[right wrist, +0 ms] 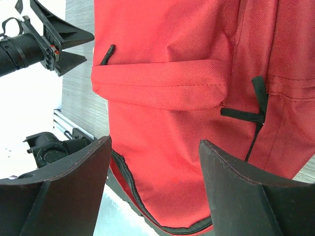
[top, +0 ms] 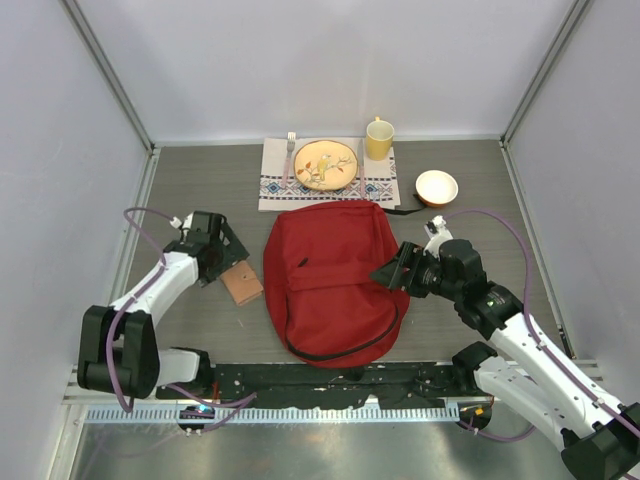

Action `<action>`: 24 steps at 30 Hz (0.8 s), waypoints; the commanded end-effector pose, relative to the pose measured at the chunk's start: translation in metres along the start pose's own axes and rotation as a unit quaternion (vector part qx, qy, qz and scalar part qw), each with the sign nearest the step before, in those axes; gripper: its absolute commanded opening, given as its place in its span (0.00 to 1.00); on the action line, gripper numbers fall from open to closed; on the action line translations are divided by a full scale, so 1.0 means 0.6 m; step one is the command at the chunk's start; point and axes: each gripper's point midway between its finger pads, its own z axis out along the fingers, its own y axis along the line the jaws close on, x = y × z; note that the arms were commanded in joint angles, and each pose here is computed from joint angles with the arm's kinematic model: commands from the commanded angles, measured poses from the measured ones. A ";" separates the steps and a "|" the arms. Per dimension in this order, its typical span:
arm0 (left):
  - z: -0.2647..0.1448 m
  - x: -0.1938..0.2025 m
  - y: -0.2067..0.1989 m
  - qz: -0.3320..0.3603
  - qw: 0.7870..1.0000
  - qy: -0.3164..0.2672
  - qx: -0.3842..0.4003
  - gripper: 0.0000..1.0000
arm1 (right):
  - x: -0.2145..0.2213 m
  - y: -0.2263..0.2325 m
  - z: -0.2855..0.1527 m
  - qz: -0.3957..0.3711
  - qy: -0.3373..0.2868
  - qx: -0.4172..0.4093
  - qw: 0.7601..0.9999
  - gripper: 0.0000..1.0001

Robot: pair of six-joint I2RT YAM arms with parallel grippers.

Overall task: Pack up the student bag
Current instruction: Pick up the personal item from the center of the board.

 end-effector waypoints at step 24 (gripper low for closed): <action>0.034 0.025 -0.048 0.105 0.989 0.043 0.089 0.99 | 0.148 0.217 0.070 -0.067 0.084 -0.161 0.981 0.74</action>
